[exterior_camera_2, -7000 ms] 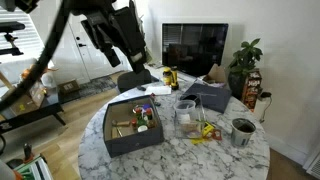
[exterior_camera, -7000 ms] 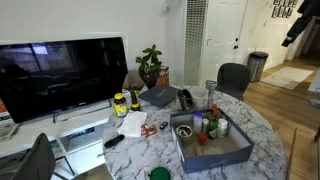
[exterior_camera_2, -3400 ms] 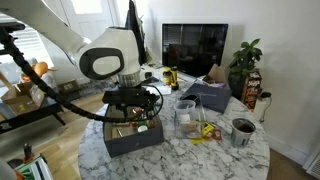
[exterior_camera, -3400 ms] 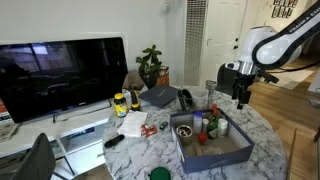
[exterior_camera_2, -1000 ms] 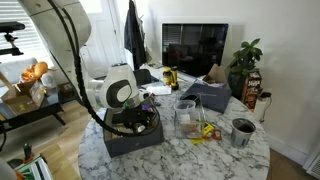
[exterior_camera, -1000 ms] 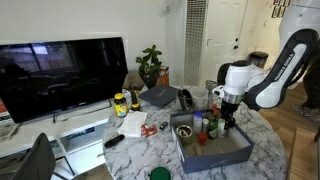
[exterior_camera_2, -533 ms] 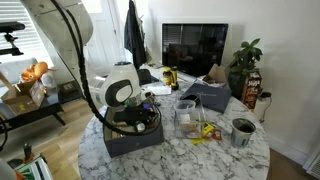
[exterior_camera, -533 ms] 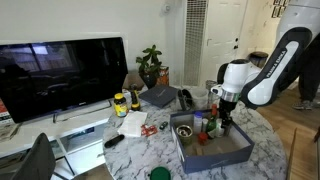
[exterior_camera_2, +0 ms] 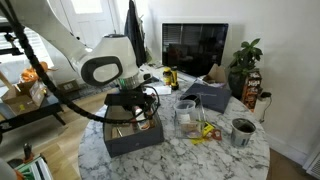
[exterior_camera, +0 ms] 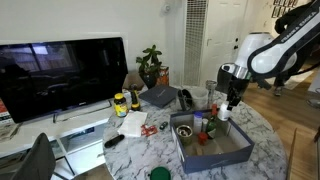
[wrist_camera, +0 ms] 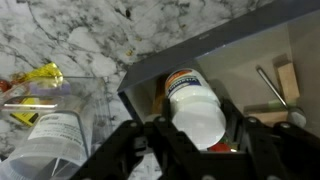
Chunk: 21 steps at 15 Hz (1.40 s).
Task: Move the white bottle from the box to the table
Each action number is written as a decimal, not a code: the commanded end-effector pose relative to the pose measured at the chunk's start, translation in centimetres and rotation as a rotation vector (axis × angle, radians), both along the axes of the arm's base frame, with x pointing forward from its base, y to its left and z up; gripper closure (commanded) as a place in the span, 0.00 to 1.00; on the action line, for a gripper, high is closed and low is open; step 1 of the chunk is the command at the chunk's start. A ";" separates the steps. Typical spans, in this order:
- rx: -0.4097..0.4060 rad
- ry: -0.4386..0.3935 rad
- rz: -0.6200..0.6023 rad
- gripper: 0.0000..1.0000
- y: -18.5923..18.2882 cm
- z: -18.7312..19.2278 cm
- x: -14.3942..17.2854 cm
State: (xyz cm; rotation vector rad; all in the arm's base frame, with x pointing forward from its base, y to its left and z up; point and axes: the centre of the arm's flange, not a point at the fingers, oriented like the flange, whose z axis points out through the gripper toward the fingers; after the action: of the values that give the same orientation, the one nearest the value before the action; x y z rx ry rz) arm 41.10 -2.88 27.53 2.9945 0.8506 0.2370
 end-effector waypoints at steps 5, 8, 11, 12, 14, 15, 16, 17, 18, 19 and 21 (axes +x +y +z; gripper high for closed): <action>-0.072 -0.135 -0.402 0.73 -11.5 15.9 0.4; -0.081 -0.005 -0.504 0.73 -15.4 17.2 2.8; -0.053 0.153 -0.506 0.73 -16.9 14.5 4.6; -0.038 0.205 -0.502 0.73 -16.8 13.4 5.1; -0.020 0.253 -0.484 0.73 -15.6 11.9 6.1; -0.022 0.273 -0.485 0.73 -15.3 10.9 6.8; -0.004 0.289 -0.478 0.73 -15.3 10.0 7.3; 0.001 0.303 -0.480 0.73 -15.1 9.3 7.7; 0.000 0.315 -0.485 0.73 -15.1 8.7 8.0; 0.004 0.324 -0.491 0.73 -15.2 7.9 8.1; 0.004 0.328 -0.511 0.73 -16.1 5.7 7.9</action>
State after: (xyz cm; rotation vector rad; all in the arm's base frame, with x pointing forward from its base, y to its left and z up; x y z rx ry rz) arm 48.40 -17.71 35.38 3.1448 0.1031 -0.2307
